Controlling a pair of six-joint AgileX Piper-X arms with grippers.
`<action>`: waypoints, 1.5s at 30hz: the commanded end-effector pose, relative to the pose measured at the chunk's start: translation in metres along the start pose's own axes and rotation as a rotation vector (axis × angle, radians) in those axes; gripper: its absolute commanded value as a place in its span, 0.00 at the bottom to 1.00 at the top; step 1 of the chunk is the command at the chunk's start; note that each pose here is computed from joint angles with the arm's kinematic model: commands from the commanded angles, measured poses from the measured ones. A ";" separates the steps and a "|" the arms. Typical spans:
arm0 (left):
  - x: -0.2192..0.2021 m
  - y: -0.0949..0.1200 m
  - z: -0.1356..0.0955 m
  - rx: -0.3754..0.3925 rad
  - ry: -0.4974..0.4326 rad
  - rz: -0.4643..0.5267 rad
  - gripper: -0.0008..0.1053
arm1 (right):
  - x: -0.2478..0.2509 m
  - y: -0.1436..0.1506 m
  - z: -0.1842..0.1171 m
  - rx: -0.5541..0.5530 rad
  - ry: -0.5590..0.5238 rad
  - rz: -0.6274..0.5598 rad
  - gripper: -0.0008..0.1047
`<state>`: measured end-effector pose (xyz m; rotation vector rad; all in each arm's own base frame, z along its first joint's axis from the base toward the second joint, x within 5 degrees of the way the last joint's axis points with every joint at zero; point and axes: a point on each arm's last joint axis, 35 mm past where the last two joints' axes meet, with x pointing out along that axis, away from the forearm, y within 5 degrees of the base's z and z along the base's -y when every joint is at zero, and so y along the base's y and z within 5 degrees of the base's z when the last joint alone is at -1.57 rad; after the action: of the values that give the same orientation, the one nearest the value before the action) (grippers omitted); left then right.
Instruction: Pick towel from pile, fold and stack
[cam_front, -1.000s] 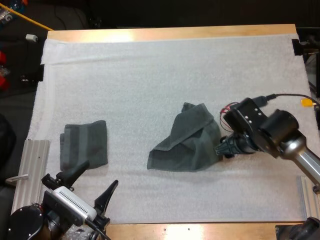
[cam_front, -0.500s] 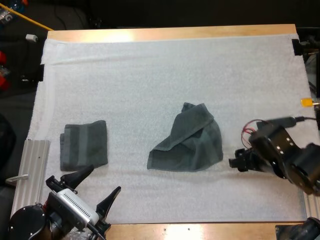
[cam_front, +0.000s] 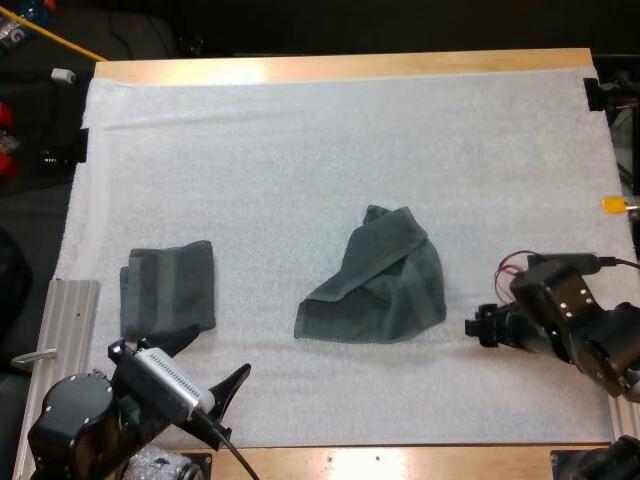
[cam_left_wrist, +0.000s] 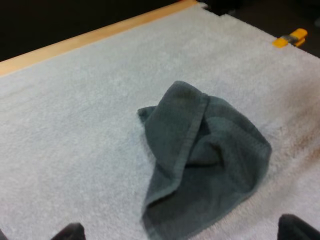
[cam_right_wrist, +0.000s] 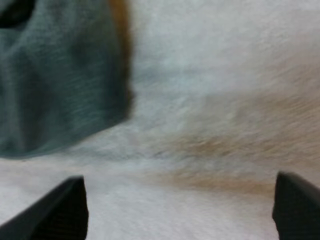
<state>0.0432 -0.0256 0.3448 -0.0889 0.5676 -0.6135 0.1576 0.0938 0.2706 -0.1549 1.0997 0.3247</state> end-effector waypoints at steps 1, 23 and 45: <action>0.000 -0.001 0.002 0.005 0.000 -0.015 0.68 | 0.003 0.000 0.003 0.019 -0.030 0.054 0.70; 0.024 0.008 0.010 -0.035 0.102 -0.008 0.68 | 0.110 0.006 0.011 0.122 0.073 0.256 0.43; 0.044 0.015 0.010 -0.086 0.228 0.001 0.68 | 0.126 0.007 0.017 0.162 0.053 0.238 0.01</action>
<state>0.0869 -0.0383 0.3271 -0.0995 0.8144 -0.5906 0.2208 0.1291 0.1578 0.1133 1.2265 0.4494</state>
